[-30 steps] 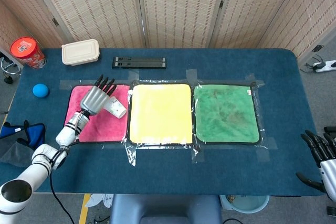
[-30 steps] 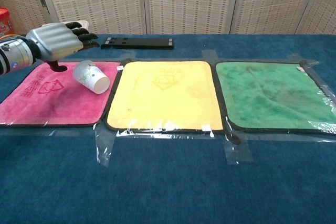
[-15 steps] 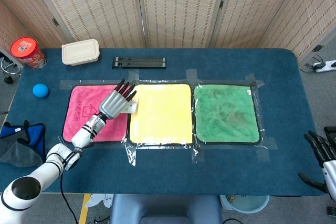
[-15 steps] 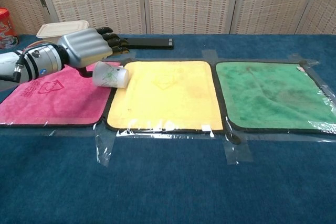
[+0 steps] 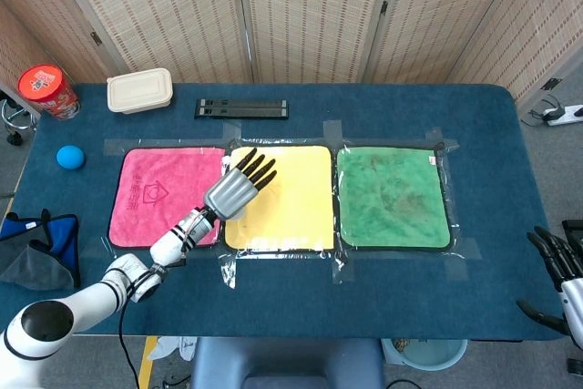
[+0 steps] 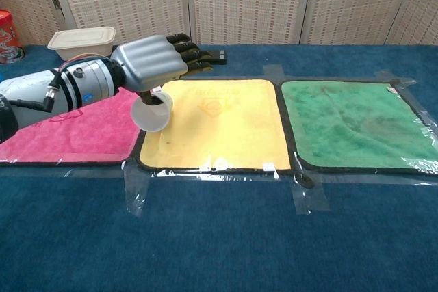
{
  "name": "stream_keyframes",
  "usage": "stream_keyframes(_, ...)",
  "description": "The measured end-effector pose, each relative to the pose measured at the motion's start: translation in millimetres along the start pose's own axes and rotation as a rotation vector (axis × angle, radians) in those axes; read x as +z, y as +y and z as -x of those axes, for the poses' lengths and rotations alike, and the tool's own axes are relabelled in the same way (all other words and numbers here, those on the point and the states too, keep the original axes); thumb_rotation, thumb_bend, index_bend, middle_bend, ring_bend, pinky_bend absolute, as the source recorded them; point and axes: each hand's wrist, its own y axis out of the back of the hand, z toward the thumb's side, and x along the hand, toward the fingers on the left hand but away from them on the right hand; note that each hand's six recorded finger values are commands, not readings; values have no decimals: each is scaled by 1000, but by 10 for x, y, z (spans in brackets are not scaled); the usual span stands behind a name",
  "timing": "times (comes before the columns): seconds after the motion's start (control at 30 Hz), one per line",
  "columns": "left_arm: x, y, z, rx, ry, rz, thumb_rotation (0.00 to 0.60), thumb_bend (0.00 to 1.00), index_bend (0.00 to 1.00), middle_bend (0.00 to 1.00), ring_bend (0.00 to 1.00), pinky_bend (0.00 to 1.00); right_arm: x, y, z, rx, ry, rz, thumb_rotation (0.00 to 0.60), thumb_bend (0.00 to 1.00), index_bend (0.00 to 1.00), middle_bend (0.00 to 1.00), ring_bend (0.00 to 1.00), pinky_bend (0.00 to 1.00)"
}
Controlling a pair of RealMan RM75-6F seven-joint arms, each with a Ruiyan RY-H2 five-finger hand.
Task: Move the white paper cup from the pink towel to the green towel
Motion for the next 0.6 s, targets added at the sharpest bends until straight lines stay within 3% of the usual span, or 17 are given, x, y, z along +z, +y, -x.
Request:
stream_keyframes(0.43,250,438,-134,88,-36,52,600,340,0,0,0,0,-7,12,-6,-7,1,4,600,127,57,93,110,0)
stream_keyframes(0.6,102,467,-67,103,-10,61,600,340,0,0,0,0,-3,16,4,-7,5,4,600,126,57,93,109,0)
